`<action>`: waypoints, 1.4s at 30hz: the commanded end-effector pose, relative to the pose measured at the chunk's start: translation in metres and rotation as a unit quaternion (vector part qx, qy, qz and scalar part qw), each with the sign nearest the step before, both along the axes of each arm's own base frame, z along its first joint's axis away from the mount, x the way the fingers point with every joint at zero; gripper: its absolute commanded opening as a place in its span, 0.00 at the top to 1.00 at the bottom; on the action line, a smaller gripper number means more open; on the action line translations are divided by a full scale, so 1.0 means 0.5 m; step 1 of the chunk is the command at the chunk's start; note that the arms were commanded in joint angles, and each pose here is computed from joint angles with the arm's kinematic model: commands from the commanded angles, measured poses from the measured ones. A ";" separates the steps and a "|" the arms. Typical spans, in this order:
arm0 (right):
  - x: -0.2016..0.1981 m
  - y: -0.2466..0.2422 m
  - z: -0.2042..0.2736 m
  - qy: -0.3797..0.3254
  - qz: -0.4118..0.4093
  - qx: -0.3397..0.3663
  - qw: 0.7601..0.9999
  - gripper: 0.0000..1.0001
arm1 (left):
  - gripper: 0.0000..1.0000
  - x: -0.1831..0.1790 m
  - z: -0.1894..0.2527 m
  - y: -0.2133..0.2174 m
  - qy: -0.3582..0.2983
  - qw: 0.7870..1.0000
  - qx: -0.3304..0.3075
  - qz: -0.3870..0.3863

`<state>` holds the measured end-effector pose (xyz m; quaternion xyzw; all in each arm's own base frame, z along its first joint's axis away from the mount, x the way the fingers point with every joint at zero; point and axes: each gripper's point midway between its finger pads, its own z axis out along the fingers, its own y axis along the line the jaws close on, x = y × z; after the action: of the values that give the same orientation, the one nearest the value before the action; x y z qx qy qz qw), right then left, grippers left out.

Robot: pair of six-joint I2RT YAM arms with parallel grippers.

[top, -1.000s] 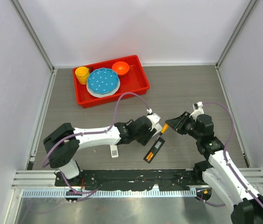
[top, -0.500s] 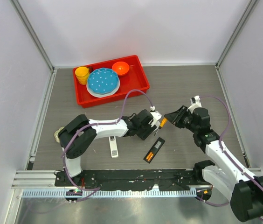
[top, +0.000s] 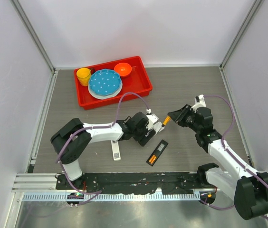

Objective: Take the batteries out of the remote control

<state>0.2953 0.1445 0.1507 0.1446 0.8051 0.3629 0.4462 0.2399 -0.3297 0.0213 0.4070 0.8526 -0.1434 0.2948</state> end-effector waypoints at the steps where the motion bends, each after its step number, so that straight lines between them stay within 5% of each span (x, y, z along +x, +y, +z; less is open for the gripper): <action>1: 0.030 -0.004 0.058 -0.052 -0.015 0.009 0.999 0.99 | 0.20 -0.001 0.004 0.010 0.025 0.999 -0.022 -0.001; 13: 0.043 -0.002 0.047 -0.054 -0.015 0.006 0.998 0.99 | 0.18 -0.024 -0.008 -0.034 0.064 0.995 -0.058 -0.040; 17: 0.049 -0.005 0.042 -0.051 -0.019 0.001 0.999 0.99 | 0.28 -0.016 -0.020 -0.025 0.059 0.997 -0.040 -0.029; 19: 0.052 -0.004 0.044 -0.054 -0.020 0.002 0.998 0.99 | 0.41 -0.010 -0.024 -0.018 0.055 0.998 -0.030 -0.023; 24: 0.057 -0.011 0.042 -0.060 -0.032 0.000 0.998 0.99 | 0.42 0.013 -0.024 0.012 0.017 1.000 -0.004 0.002; 31: 0.074 -0.014 0.041 -0.069 -0.044 -0.015 0.997 0.99 | 0.60 -0.006 0.003 -0.019 0.028 0.998 -0.051 -0.029; 42: 0.094 0.027 0.033 -0.099 -0.055 -0.059 0.992 0.99 | 0.62 -0.029 0.029 -0.056 0.051 0.992 -0.100 -0.057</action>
<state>0.3224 0.1537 0.1316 0.1393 0.8059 0.3172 0.4801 0.2396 -0.3487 0.0258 0.4086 0.8368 -0.2221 0.2888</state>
